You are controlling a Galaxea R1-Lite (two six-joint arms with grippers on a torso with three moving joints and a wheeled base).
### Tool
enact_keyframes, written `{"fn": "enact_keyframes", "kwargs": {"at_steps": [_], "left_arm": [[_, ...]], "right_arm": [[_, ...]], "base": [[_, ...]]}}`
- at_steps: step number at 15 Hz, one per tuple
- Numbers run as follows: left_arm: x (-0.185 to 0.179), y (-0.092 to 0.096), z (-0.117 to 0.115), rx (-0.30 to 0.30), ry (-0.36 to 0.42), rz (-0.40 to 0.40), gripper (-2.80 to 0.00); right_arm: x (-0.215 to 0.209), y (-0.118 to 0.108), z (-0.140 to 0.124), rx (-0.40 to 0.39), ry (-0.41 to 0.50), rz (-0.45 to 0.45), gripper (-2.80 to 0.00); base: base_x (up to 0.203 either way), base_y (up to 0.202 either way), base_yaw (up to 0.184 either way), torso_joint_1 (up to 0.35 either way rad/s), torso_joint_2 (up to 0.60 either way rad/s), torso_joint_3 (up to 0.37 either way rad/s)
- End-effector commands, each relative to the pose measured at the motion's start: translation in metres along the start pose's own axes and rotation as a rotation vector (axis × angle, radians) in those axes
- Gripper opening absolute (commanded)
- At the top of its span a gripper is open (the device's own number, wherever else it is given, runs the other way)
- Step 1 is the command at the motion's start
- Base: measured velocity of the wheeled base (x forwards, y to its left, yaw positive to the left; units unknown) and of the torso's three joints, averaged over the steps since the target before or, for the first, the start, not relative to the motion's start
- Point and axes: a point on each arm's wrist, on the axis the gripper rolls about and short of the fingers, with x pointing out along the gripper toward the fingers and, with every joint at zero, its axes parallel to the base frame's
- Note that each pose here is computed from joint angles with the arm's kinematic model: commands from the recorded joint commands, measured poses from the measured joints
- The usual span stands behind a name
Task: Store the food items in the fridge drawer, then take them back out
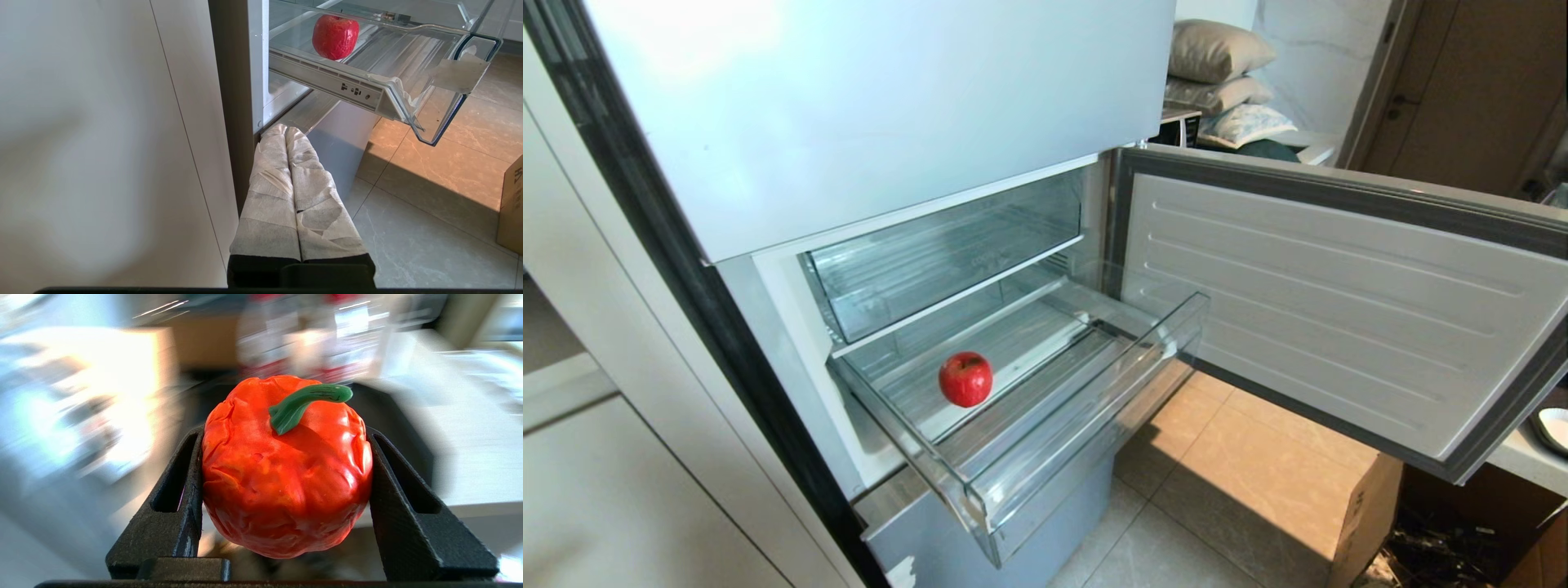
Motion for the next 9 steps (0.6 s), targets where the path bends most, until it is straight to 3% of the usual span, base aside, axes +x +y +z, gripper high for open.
{"fn": "enact_keyframes", "kwargs": {"at_steps": [1,3,5,6,9], "left_arm": [[0.0,0.0,0.0,0.0,0.003,0.0,-2.8],[0.0,0.0,0.0,0.0,0.001,0.0,-2.8],[0.0,0.0,0.0,0.0,0.002,0.0,-2.8],[0.0,0.0,0.0,0.0,0.001,0.0,-2.8],[0.0,0.0,0.0,0.0,0.001,0.0,-2.8]], "right_arm": [[-0.054,0.037,0.005,-0.002,-0.041,0.192,-2.8],[-0.092,0.068,-0.012,0.003,0.057,0.456,-2.8],[-0.138,0.076,-0.03,0.004,0.119,0.707,-2.8],[-0.157,0.069,-0.041,-0.001,0.15,0.785,-2.8],[-0.191,0.045,-0.07,-0.019,0.197,0.902,-2.8]], "base": [[0.0,0.0,0.0,0.0,0.0,0.0],[0.0,0.0,0.0,0.0,0.0,0.0],[0.0,0.0,0.0,0.0,0.0,0.0],[0.0,0.0,0.0,0.0,0.0,0.0],[0.0,0.0,0.0,0.0,0.0,0.0]]}}
